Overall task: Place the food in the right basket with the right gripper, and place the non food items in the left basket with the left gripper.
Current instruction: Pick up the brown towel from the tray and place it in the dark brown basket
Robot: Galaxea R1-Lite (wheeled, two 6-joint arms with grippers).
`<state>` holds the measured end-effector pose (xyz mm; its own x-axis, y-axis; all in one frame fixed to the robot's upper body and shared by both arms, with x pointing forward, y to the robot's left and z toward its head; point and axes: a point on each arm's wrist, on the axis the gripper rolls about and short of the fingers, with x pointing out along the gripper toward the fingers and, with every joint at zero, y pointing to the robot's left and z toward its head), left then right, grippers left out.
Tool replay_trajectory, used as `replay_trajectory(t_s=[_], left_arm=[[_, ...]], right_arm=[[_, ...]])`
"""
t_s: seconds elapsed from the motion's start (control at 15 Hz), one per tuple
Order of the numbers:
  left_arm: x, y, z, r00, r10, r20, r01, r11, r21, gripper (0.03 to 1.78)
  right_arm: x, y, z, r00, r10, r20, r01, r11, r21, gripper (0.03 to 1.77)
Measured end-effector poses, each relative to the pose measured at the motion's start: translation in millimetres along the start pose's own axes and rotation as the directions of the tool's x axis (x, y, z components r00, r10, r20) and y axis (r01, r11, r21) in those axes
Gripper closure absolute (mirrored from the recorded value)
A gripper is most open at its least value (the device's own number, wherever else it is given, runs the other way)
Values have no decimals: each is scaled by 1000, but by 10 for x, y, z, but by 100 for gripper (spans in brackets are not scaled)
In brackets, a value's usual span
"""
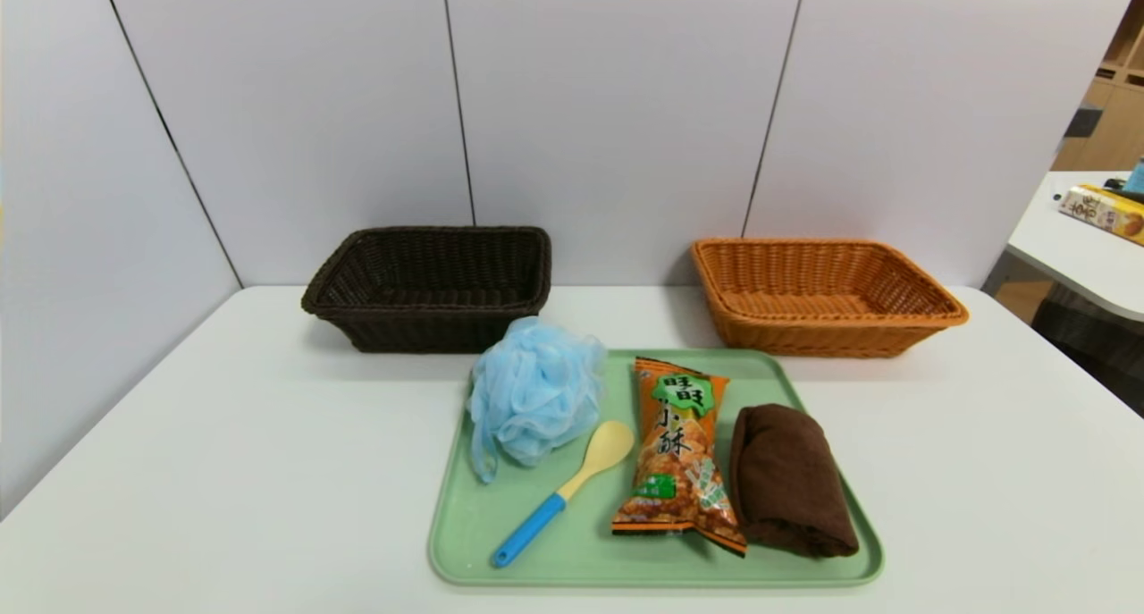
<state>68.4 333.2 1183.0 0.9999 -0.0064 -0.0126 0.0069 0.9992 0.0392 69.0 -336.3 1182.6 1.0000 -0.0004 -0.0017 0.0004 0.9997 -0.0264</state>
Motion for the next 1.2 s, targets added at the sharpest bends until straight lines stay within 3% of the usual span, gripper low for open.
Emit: replay_trajectory(t_s=[0.4,0.8,1.0,1.2], left_arm=[[-154,-8,453,993,-110,-30,111,994,21,12],[-79,26,1406,994,-111,-23,111,994,23,12],[38,45,1841,989,-113,-92,112,994,-8,12],[227,57,2099,974,-123,-190,112,992,-65,12]], right_arm=[[-173,5,444,998,69,13,-68,997,-21,10],[-123,-12,1282,997,74,17,-73,997,-21,10],[9,-23,1671,997,73,-4,-73,997,-18,10],[185,-32,1941,996,83,-43,-84,996,-13,10]])
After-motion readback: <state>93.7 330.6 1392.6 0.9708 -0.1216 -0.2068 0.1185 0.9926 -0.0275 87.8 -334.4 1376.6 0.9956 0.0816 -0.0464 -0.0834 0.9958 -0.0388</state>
